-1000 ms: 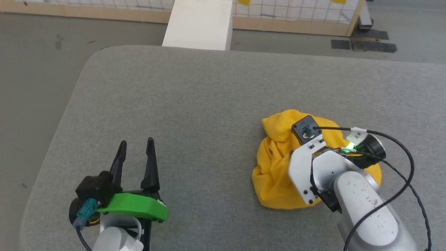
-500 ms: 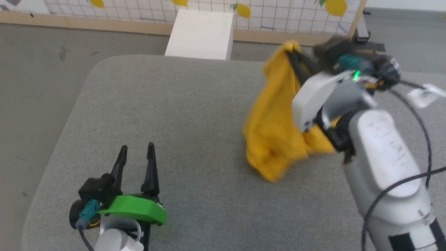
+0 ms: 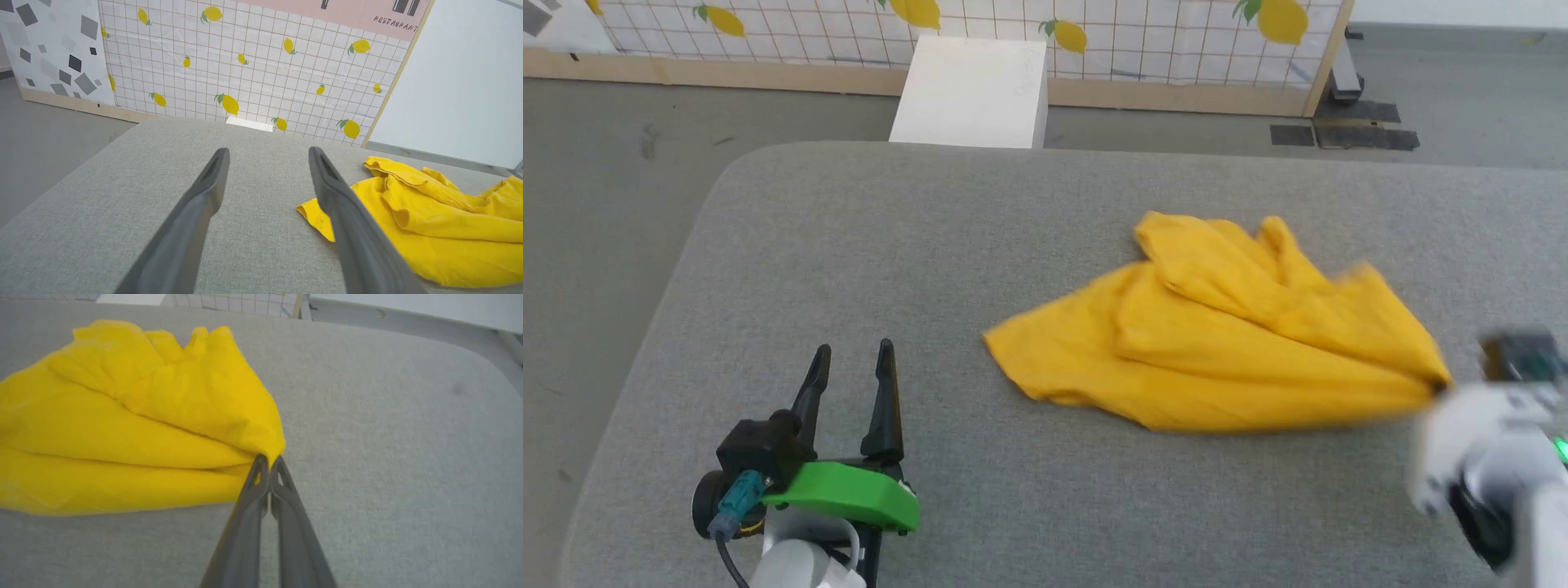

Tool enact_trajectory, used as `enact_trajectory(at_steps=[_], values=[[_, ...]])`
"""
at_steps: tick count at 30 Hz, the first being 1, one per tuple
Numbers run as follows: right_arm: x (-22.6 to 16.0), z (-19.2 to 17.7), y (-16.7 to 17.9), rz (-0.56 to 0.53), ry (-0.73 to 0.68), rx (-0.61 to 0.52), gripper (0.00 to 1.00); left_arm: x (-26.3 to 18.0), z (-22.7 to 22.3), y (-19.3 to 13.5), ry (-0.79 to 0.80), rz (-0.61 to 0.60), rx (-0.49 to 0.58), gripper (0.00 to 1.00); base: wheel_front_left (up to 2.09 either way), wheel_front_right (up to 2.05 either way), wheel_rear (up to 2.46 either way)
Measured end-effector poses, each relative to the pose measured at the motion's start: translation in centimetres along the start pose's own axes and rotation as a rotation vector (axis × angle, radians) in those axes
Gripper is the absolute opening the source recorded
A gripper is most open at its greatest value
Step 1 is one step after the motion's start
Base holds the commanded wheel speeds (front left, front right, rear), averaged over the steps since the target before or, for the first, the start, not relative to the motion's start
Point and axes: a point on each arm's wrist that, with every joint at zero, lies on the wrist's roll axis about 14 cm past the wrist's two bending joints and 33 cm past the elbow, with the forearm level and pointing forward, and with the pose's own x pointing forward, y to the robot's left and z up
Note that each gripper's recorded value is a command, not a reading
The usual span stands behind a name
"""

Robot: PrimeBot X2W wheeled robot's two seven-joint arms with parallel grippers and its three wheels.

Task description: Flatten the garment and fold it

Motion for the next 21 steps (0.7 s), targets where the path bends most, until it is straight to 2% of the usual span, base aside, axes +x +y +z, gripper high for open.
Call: enact_trajectory(at_steps=[2, 3, 4, 5, 8, 11, 14, 16, 18, 21], values=[[-0.7, -3.4, -2.6, -0.071, 0.09, 0.027, 0.0, 0.1, -0.3, -0.1, 0.007, -0.002, -0.001, 1.0, 0.0, 0.0, 0.0], [-1.1, -4.7, -3.8, -0.101, 0.122, 0.042, 0.17, 0.2, -0.4, -0.1, 0.011, -0.003, -0.002, 1.0, 0.0, 0.0, 0.0], [-1.5, -5.7, -4.7, -0.127, 0.143, 0.052, 0.69, 0.3, -0.5, -0.2, 0.014, -0.005, -0.002, 1.0, 0.0, 0.0, 0.0], [-1.8, -6.3, -5.4, -0.144, 0.156, 0.062, 1.0, 0.3, -0.6, -0.2, 0.016, -0.007, -0.003, 1.0, 0.0, 0.0, 0.0], [-2.6, -6.5, -6.7, -0.183, 0.134, 0.071, 1.0, 0.5, -0.9, -0.4, 0.022, -0.012, -0.004, 1.0, 0.0, 0.0, 0.0], [-2.7, -3.4, -6.0, -0.155, -0.016, 0.058, 1.0, 0.6, -1.0, -0.6, 0.026, -0.02, -0.007, 1.0, 0.0, 0.0, 0.0], [-2.5, 0.3, -2.0, -0.043, -0.168, 0.002, 1.0, 0.7, -1.2, -0.7, 0.031, -0.025, -0.009, 1.0, 0.0, 0.0, 0.0], [-2.3, 1.6, 0.9, 0.031, -0.21, -0.038, 1.0, 0.9, -1.4, -0.7, 0.035, -0.026, -0.007, 1.0, 0.0, 0.0, 0.0], [-1.8, 2.1, 3.8, 0.101, -0.208, -0.098, 1.0, 1.2, -1.5, -0.8, 0.037, -0.029, -0.008, 1.0, 0.0, 0.0, 0.0], [-0.2, 2.2, 6.1, 0.159, -0.171, -0.18, 1.0, 1.8, -1.6, -1.0, 0.033, -0.037, -0.008, 1.0, 0.0, 0.0, 0.0]])
